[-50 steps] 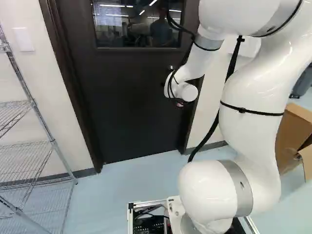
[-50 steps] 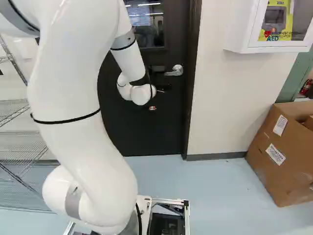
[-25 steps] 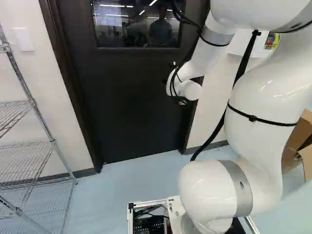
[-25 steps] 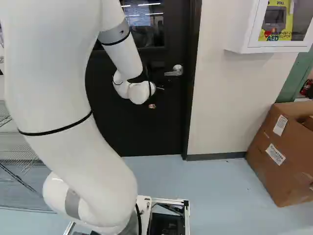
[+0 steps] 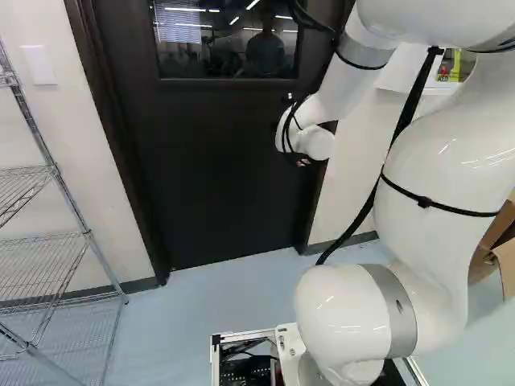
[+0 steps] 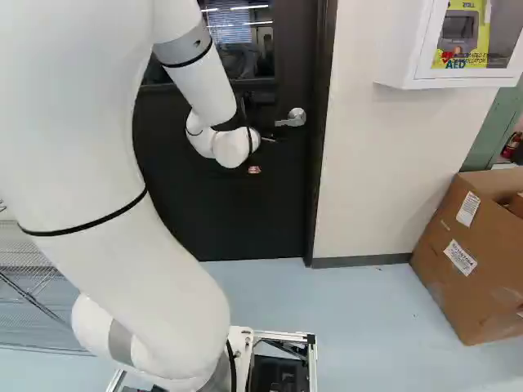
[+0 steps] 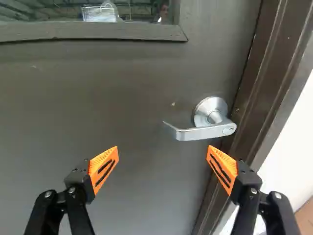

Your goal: Open the door and move inside

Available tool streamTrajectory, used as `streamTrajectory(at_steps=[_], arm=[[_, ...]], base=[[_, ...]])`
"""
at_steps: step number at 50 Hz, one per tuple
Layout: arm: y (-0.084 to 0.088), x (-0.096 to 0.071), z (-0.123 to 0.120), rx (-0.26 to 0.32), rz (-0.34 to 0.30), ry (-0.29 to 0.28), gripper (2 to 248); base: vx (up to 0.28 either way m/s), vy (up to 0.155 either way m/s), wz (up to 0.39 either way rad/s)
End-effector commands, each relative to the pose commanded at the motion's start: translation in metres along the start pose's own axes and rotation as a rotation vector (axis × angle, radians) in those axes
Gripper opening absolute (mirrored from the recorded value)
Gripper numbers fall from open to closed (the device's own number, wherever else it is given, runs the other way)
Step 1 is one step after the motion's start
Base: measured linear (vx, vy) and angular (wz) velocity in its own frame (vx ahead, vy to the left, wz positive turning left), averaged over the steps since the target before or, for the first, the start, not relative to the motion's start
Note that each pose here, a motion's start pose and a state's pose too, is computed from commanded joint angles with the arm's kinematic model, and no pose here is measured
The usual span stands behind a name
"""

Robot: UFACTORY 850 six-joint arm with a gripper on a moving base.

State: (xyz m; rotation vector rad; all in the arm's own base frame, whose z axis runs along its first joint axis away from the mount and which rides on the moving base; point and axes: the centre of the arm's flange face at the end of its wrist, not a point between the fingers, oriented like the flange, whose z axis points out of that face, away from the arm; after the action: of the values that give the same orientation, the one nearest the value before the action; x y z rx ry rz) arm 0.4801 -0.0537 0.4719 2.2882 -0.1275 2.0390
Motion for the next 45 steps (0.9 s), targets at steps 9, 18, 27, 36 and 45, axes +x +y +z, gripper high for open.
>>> streamTrajectory(at_steps=[9,18,27,36,45], arm=[[0.001,0.011,0.01,-0.003,0.0,0.022,247],[0.001,0.021,0.014,-0.003,0.0,0.042,247],[0.001,0.031,0.024,-0.001,0.0,0.064,247],[0.003,0.041,0.034,-0.005,0.0,0.083,247],[0.005,0.044,0.044,-0.009,0.001,0.09,247]], base=[[0.0,0.0,0.0],[0.0,0.0,0.0],[0.0,0.0,0.0],[0.0,0.0,0.0],[0.0,0.0,0.0]])
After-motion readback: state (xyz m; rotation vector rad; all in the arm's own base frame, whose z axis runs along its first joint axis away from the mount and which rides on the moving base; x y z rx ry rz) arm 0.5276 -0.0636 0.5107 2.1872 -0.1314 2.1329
